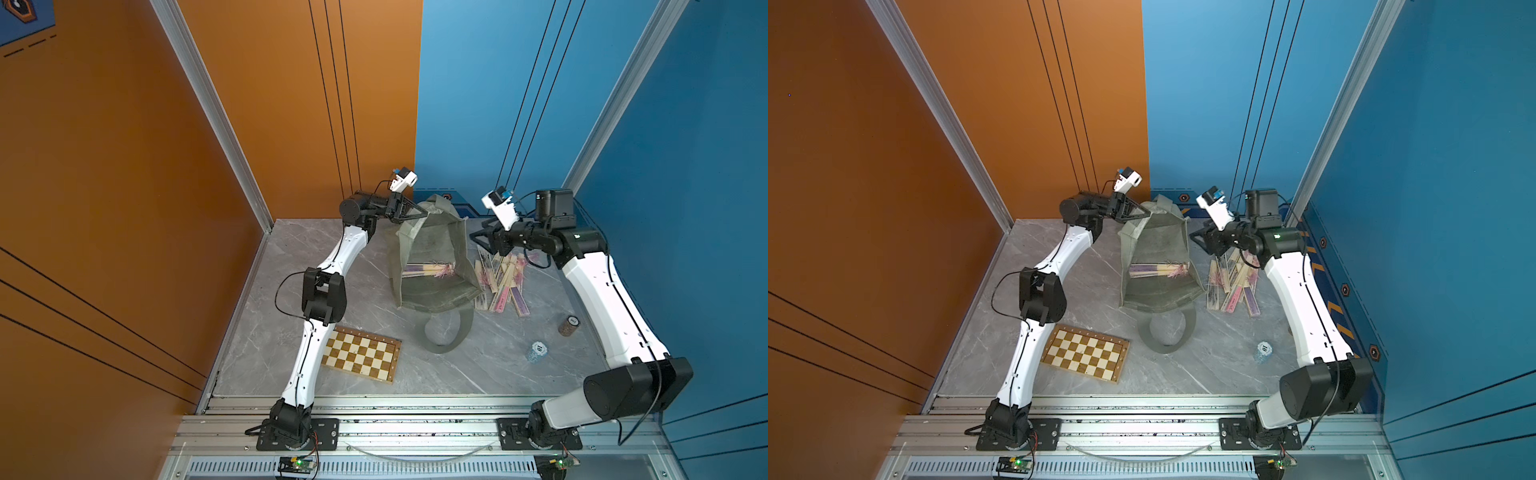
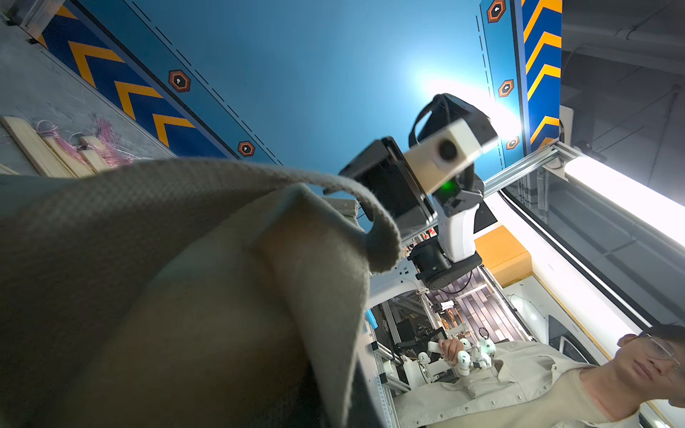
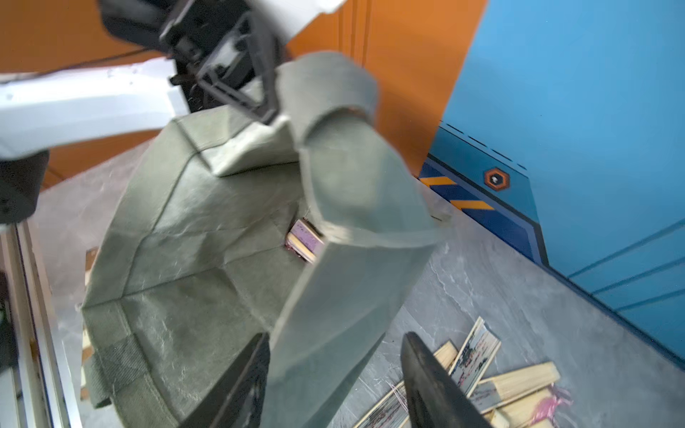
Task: Take out the folding fans from the tote bags
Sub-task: Place the folding fan at the center of the board, then pick up the folding fan from the canvas bag.
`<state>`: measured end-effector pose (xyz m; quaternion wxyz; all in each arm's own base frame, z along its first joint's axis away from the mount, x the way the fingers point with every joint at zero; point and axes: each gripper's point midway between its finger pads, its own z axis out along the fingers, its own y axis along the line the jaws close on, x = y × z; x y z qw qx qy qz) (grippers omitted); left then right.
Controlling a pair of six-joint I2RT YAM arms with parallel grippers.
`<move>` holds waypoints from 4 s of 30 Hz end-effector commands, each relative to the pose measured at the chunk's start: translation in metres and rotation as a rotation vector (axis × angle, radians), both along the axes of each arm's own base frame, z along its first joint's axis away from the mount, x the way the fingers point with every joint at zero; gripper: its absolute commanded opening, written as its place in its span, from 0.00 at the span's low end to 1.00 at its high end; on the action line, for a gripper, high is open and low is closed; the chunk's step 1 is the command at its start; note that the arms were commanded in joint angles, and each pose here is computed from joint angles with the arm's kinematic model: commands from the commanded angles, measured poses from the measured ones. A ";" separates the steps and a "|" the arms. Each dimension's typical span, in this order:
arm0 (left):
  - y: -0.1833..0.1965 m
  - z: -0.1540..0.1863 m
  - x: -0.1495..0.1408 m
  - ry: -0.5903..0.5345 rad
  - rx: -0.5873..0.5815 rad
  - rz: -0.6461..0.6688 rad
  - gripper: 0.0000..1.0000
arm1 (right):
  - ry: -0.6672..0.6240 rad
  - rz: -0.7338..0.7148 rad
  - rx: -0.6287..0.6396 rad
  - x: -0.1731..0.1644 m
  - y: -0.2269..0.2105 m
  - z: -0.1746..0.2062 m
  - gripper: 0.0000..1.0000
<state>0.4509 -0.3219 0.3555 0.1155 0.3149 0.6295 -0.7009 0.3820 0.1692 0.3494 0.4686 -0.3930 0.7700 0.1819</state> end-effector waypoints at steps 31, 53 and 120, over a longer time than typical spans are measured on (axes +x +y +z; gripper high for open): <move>-0.005 -0.009 -0.014 0.283 0.164 -0.036 0.00 | -0.158 0.192 -0.528 0.024 0.073 -0.145 0.67; -0.014 -0.009 -0.020 0.283 0.167 -0.057 0.00 | -0.113 -0.072 -0.635 0.126 0.059 -0.228 0.87; -0.013 -0.020 -0.015 0.305 0.173 -0.052 0.00 | 0.573 -0.015 -0.424 0.084 0.039 -0.307 0.73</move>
